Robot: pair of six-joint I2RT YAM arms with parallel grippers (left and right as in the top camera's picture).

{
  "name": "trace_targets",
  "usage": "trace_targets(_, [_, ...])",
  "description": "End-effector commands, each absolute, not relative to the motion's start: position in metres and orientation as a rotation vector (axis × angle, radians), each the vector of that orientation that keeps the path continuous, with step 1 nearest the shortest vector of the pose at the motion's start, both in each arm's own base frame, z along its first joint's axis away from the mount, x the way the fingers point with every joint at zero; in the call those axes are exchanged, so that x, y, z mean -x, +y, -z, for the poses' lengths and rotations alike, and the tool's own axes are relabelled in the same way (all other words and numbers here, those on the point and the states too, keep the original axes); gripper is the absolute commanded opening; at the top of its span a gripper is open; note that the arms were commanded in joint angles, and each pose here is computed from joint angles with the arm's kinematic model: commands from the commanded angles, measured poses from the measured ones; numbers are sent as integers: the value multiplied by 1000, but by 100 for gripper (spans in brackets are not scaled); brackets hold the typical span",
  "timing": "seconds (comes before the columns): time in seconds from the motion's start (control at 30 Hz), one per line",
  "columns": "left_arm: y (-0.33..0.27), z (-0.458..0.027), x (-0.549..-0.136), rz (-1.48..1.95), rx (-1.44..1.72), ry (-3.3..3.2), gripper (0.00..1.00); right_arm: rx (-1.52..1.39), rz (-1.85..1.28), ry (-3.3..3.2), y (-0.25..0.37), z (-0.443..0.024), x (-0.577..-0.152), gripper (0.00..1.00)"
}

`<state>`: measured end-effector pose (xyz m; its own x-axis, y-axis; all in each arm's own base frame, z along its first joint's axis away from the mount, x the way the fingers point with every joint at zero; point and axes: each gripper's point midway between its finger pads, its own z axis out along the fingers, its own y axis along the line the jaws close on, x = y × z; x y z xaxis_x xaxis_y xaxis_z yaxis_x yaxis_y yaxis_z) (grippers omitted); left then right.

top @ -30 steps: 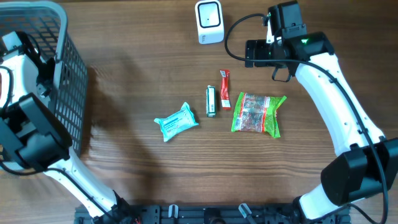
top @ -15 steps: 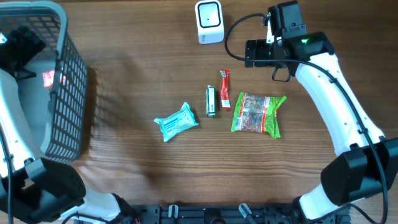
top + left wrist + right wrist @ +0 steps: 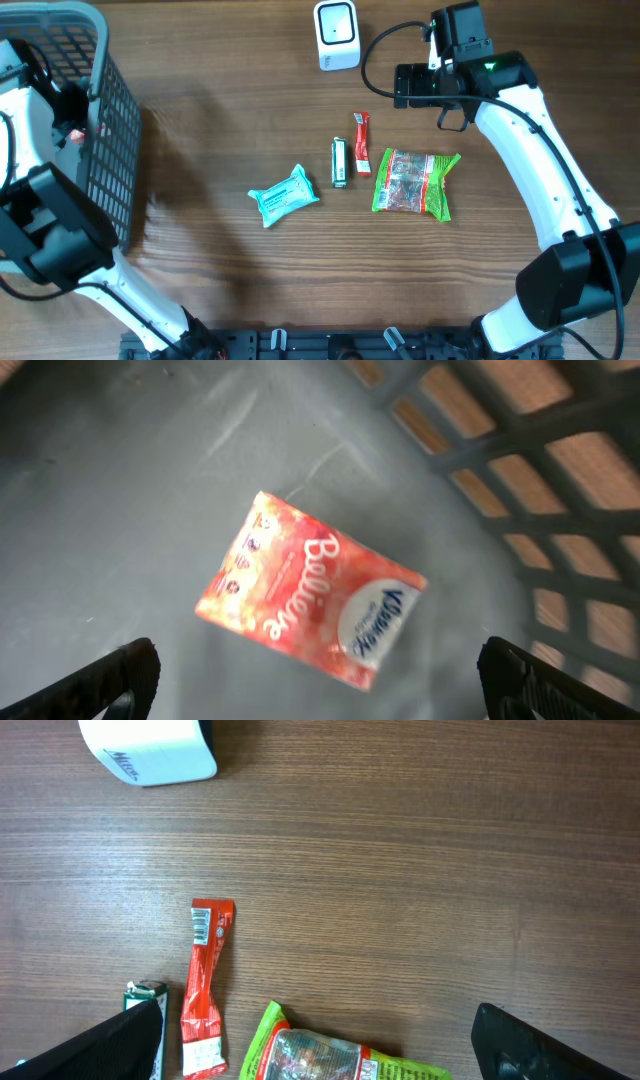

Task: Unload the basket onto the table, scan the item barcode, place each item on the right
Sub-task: 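Grasp the red snack bag with the left gripper and lift it out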

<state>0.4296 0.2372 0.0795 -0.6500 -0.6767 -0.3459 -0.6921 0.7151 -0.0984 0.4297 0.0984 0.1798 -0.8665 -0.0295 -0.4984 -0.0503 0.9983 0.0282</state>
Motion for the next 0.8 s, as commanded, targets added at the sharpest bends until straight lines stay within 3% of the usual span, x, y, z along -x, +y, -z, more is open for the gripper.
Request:
trace_targets(0.0, [238, -55, -428, -75, 1075, 2607, 100, 71, -69, 2634, 101, -174, -430, 100])
trace_targets(0.33, [238, -21, -427, -72, 1095, 2656, 97, 71, -69, 2634, 101, -174, -430, 100])
trace_targets(0.37, [239, -21, -428, -73, 1094, 2652, 73, 70, -69, 2634, 101, -174, -430, 100])
trace_targets(0.4, [239, -22, -429, -73, 1092, 2649, 42, 70, -69, 2634, 101, -174, -430, 100])
trace_targets(0.47, [239, -24, -429, -74, 1092, 2648, 19, 70, -69, 2634, 101, -174, -430, 100])
trace_targets(0.6, [239, -52, -428, -80, 1077, 2609, 18, 70, -69, 2634, 101, -174, -430, 100])
trace_targets(0.77, [237, -154, -424, -100, 1017, 2427, 21, 71, -69, 2634, 101, -174, -430, 100])
